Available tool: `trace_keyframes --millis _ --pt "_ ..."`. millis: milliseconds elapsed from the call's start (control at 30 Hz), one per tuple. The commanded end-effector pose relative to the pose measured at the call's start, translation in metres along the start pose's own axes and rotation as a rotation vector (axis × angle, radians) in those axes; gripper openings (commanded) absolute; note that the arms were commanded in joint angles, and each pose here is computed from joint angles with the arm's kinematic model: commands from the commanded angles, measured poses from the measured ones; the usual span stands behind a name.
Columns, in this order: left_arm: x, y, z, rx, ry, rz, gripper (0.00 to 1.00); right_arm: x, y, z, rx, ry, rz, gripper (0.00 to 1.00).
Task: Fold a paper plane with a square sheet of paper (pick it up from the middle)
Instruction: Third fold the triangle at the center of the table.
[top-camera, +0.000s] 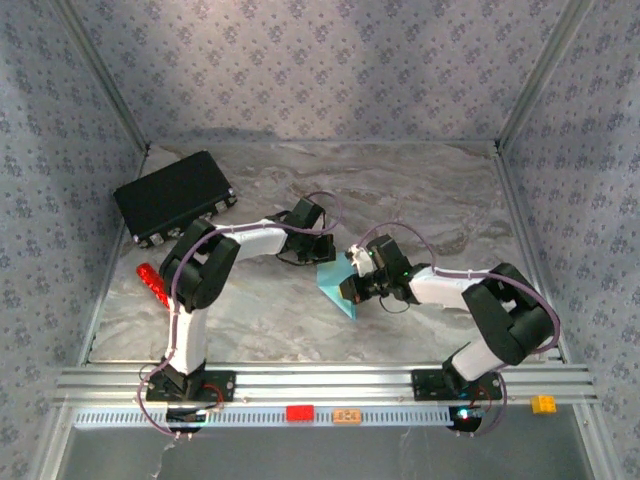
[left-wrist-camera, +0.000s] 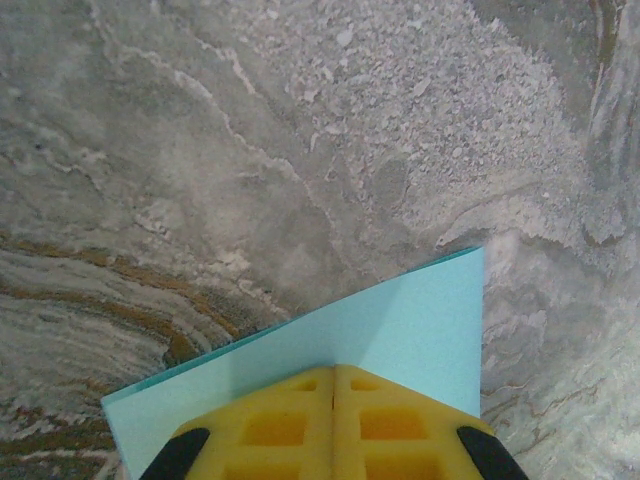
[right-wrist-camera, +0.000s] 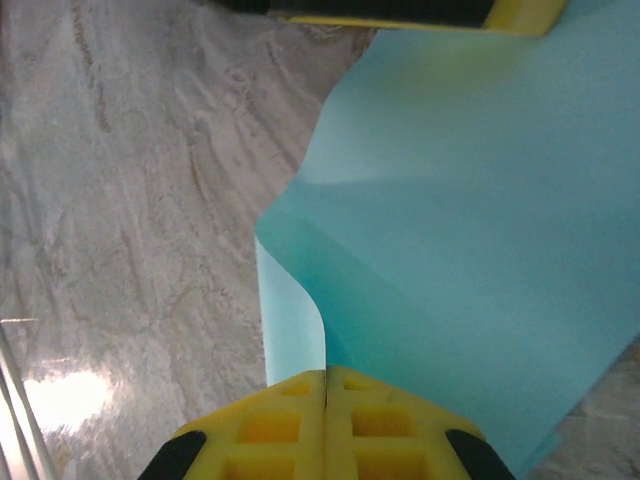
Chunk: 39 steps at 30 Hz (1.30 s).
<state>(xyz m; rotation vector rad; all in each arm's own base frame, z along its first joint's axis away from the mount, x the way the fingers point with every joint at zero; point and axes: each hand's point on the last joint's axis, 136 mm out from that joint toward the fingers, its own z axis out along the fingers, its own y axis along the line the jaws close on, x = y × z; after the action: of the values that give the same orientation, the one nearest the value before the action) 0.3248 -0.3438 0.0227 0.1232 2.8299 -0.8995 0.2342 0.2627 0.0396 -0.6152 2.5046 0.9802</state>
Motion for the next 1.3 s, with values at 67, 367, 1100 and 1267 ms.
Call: trace_keyframes --millis 67,367,1100,1267 --pt "0.018 0.025 0.012 -0.084 0.056 -0.019 0.06 -0.009 -0.015 -0.001 0.082 -0.016 0.011 0.04" --pt "0.017 0.024 0.011 -0.082 0.055 -0.020 0.05 -0.005 -0.014 -0.001 0.067 0.008 0.021 0.04" --pt "0.018 0.024 0.010 -0.080 0.055 -0.028 0.05 0.002 -0.016 0.007 0.079 0.055 0.033 0.05" --pt "0.018 0.025 0.010 -0.082 0.055 -0.029 0.05 0.002 -0.016 0.006 0.080 0.055 0.036 0.05"
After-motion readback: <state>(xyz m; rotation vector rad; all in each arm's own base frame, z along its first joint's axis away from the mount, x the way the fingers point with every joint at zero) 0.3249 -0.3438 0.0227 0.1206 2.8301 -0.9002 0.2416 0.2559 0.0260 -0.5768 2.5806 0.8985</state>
